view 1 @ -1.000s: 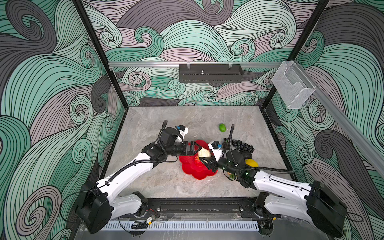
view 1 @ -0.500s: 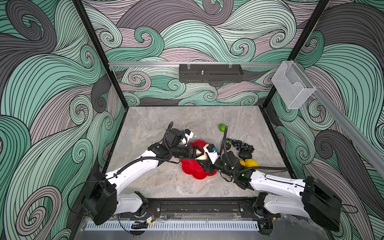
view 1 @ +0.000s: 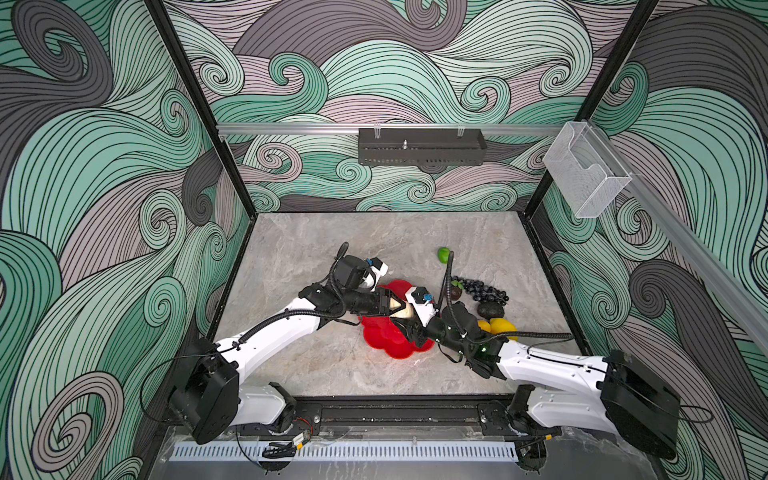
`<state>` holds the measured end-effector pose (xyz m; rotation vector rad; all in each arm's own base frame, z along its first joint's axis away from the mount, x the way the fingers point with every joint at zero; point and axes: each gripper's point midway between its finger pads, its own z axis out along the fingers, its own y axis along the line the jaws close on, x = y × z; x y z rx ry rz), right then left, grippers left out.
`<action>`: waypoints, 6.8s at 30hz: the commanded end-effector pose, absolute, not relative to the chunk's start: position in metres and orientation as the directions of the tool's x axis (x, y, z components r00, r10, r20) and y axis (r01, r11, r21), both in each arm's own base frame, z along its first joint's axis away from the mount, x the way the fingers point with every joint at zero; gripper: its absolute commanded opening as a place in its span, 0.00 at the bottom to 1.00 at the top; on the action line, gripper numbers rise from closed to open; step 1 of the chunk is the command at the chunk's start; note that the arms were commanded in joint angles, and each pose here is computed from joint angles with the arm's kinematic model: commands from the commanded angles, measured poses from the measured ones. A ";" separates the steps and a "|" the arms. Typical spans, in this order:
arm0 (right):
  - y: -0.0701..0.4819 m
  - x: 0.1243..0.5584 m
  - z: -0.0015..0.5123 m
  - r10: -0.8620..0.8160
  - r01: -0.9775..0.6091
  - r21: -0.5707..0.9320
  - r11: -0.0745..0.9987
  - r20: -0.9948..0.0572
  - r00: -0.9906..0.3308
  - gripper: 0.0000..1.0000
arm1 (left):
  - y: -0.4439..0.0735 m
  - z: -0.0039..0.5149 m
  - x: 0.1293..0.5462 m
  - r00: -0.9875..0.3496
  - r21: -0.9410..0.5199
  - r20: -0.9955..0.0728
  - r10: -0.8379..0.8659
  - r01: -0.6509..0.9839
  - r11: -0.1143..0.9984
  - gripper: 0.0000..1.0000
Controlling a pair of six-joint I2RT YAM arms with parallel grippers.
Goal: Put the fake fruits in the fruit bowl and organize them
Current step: 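Grasp the pear with the left gripper while the right gripper holds it, then release the pear with the right gripper and withdraw it toward the fruits, then lower the pear into the bowl beside the apple with the left gripper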
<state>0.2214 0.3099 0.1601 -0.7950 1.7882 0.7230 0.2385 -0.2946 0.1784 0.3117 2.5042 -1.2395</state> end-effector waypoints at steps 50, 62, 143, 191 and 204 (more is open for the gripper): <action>0.281 0.230 0.197 -0.128 -0.686 0.160 0.710 -0.928 -0.349 0.96 | -0.279 0.189 0.254 -0.831 -0.444 -0.529 0.172 0.444 0.778 0.45; 0.183 0.238 0.169 -0.038 -0.433 0.128 0.892 -0.934 -0.355 0.99 | -0.251 0.175 0.317 -0.780 -0.223 -0.622 0.064 0.255 0.941 0.45; 0.167 0.247 0.128 -0.015 -0.345 0.135 0.929 -0.917 -0.399 0.99 | -0.316 0.076 0.332 -0.906 -0.275 -0.368 0.210 0.322 0.906 0.87; 0.166 0.246 0.128 -0.014 -0.343 0.136 0.929 -0.916 -0.402 0.99 | -0.267 0.070 0.325 -0.916 -0.143 -0.355 0.187 0.251 0.957 0.75; 0.166 0.247 0.128 -0.014 -0.340 0.136 0.930 -0.915 -0.403 0.99 | -0.258 0.082 0.327 -0.910 -0.118 -0.373 0.178 0.237 0.964 0.84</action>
